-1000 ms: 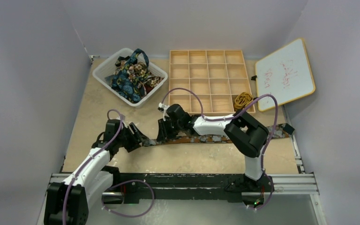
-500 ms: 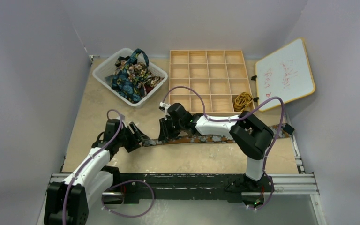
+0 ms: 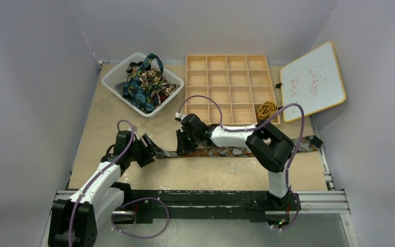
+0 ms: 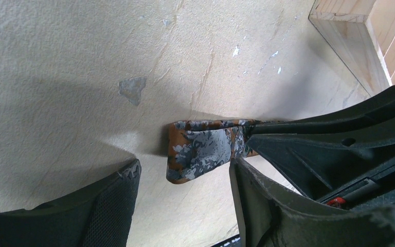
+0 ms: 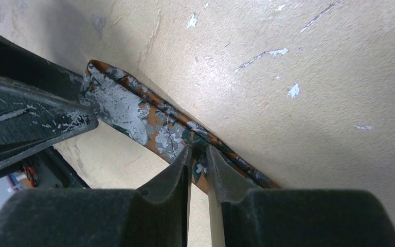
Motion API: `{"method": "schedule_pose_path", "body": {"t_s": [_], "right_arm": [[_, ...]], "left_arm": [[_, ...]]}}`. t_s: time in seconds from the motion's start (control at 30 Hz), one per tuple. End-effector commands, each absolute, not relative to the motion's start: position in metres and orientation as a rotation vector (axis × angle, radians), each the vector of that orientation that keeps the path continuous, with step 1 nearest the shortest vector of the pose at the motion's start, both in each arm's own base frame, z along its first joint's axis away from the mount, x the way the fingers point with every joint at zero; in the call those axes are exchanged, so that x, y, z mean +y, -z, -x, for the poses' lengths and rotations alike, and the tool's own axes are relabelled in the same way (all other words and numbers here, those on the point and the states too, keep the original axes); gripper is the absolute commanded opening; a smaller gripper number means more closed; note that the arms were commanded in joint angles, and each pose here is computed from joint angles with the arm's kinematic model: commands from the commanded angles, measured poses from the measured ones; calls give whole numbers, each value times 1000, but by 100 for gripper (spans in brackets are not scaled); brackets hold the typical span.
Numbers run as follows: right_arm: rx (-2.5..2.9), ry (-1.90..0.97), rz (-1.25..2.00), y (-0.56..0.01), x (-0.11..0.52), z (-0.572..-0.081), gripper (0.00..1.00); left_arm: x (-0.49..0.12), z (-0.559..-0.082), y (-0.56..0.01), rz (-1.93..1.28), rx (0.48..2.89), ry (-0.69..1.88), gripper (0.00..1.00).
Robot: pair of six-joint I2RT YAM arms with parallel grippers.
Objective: Roll the ties
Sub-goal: Roll the tie at the center of the board.
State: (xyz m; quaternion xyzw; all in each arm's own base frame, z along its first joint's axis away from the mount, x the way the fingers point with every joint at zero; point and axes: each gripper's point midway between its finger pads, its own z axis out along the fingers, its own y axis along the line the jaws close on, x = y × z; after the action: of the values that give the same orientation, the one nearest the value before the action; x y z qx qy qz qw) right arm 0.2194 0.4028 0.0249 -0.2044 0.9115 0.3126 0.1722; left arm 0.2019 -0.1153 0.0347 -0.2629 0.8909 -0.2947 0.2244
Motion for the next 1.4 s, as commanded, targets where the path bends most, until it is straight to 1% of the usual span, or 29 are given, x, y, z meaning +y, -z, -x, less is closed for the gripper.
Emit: {"method": "schedule_pose_path", "body": {"t_s": [0.0, 0.17, 0.27, 0.5, 0.67, 0.8, 0.93, 1.07, 1.2, 1.37], "right_arm": [[2571, -805, 572, -26, 402, -234, 19], [2572, -778, 615, -25, 402, -235, 19], [2540, -785, 648, -34, 403, -237, 20], [2444, -910, 730, -68, 408, -226, 29], [2444, -970, 733, -65, 408, -217, 30], [2486, -967, 735, -52, 402, -210, 28], [2533, -944, 734, -42, 396, -205, 25], [2575, -805, 674, -23, 386, -218, 18], [2608, -723, 659, -9, 378, -222, 15], [2629, -681, 696, 3, 373, -225, 12]], "left_arm": [[-114, -197, -30, 718, 2470, 801, 63], [-114, -197, -29, 718, 2467, 806, 62], [-113, -197, -27, 723, 2472, 796, 62], [-110, -205, -30, 700, 2448, 764, 63], [-108, -211, -31, 667, 2435, 744, 64], [-107, -215, -36, 631, 2414, 742, 63], [-110, -216, -38, 598, 2407, 760, 59], [-112, -217, -38, 556, 2404, 773, 55], [-112, -221, -38, 507, 2398, 768, 51], [-110, -227, -39, 446, 2387, 739, 50]]}}
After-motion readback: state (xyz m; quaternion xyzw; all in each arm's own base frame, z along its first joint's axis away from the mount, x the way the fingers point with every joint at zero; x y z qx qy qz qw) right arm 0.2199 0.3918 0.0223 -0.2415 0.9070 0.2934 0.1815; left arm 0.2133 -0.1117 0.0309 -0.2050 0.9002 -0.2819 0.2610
